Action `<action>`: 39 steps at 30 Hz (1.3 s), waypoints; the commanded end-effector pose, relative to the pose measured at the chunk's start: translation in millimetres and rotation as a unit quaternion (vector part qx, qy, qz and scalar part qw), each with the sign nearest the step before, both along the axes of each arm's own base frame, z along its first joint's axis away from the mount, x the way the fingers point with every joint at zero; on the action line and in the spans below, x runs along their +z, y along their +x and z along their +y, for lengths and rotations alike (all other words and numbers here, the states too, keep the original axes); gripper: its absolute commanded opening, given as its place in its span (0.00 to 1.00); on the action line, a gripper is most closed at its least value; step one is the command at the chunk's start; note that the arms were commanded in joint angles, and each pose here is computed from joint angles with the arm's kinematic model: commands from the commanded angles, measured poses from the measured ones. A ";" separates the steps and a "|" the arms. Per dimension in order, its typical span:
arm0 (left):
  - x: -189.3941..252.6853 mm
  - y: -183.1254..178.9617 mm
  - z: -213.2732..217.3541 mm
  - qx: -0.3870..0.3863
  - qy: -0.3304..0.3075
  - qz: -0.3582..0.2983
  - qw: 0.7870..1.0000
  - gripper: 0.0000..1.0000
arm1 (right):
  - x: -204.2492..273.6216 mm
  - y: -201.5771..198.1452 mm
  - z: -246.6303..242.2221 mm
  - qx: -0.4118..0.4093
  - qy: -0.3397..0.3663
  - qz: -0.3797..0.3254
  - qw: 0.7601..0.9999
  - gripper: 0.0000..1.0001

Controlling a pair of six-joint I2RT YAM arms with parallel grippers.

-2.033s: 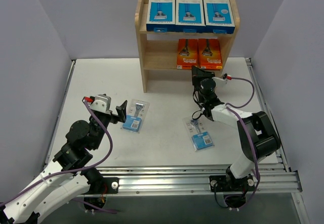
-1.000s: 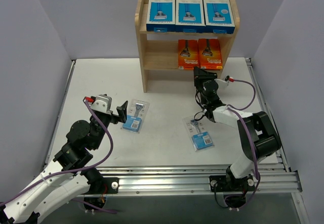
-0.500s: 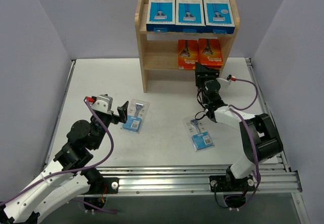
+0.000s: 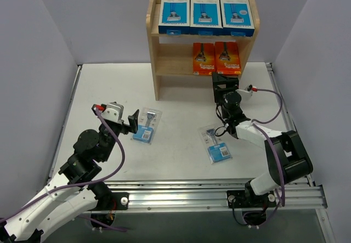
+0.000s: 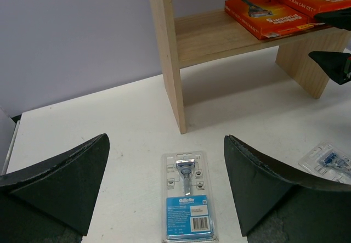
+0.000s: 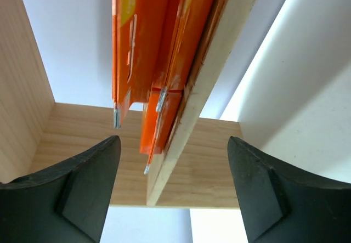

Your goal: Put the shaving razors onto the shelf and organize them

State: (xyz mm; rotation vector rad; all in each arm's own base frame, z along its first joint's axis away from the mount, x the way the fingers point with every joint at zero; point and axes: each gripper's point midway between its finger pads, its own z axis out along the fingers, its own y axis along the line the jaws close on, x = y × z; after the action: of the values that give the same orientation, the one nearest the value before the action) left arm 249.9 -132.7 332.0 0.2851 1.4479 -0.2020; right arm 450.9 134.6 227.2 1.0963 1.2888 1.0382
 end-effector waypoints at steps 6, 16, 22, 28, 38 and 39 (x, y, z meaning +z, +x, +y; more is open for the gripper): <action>11.6 1.7 3.3 0.011 0.008 -0.010 1.000 0.94 | 40.2 -33.9 -3.0 0.029 -0.038 -0.050 0.998 0.80; -1.4 11.6 9.9 0.046 0.035 -0.012 0.998 0.94 | -14.5 -98.6 26.4 0.160 -0.243 0.030 0.956 0.77; -2.8 13.6 5.5 0.037 0.051 -0.013 0.998 0.78 | -30.6 -133.2 57.2 0.219 -0.252 0.019 0.943 0.77; 2.4 12.8 17.5 0.059 0.061 -0.029 0.996 0.90 | -29.3 -102.4 85.1 0.264 -0.346 0.064 0.898 0.77; 1.3 13.2 31.6 0.094 0.058 -0.033 0.993 0.94 | -127.7 -142.5 45.6 0.247 -0.391 0.264 0.846 0.80; 0.3 13.5 30.5 0.092 0.057 -0.032 0.994 0.94 | -122.6 -145.8 40.9 0.234 -0.378 0.262 0.856 0.82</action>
State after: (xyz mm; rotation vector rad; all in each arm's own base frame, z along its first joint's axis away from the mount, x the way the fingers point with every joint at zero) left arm 263.3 -106.5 316.9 0.3005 1.4595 0.0506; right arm 324.4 209.8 122.9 0.3393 2.1781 0.6077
